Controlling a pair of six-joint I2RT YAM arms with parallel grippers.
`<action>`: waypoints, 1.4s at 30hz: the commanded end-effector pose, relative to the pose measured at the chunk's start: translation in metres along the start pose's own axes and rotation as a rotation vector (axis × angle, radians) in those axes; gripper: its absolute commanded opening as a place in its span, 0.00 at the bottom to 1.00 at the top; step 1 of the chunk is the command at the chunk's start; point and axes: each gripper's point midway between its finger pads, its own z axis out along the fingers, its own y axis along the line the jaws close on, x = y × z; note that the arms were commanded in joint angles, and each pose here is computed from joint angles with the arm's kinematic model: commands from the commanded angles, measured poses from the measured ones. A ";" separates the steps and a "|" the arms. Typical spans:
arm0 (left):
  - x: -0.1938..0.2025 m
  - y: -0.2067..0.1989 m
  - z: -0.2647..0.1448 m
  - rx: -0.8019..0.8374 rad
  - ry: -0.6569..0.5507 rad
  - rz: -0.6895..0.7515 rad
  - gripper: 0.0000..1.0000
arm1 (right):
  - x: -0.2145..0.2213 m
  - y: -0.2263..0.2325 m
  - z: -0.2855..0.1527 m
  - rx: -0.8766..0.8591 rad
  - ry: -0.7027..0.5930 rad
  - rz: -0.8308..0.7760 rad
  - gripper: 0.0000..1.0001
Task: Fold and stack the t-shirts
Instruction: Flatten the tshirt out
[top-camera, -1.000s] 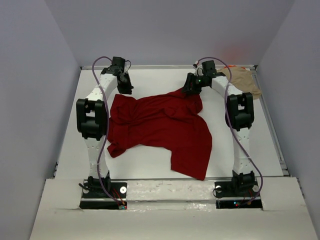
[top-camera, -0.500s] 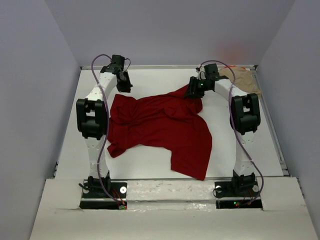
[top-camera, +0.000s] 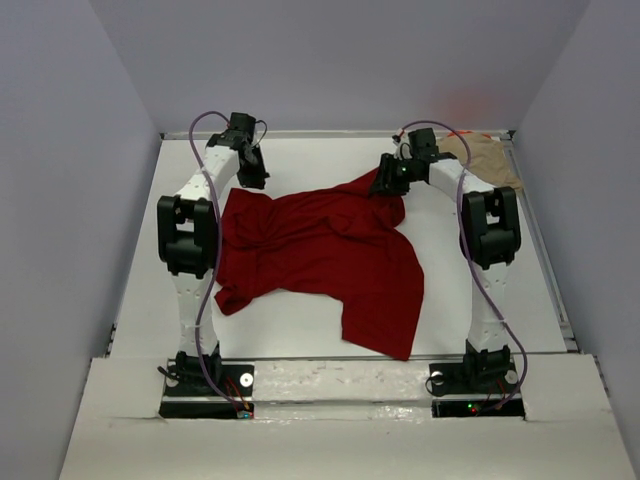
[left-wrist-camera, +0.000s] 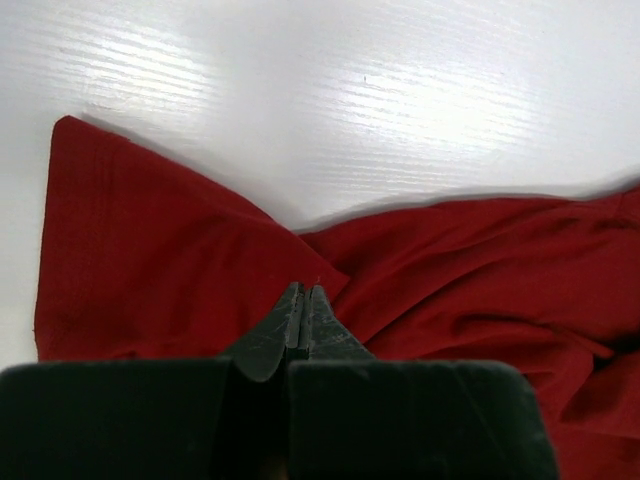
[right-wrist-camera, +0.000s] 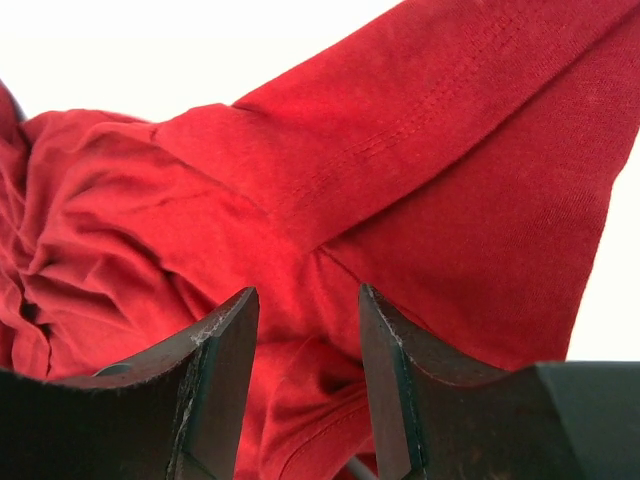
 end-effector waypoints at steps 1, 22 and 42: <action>-0.014 -0.004 -0.022 0.003 -0.046 0.025 0.00 | -0.021 0.004 0.005 -0.027 -0.054 -0.025 0.50; -0.020 -0.009 -0.036 0.006 -0.069 0.036 0.00 | -0.034 0.004 0.056 -0.221 0.005 -0.037 0.08; 0.014 -0.013 0.005 -0.113 -0.033 0.090 0.00 | -0.139 0.057 0.009 -0.254 -0.260 -0.274 0.00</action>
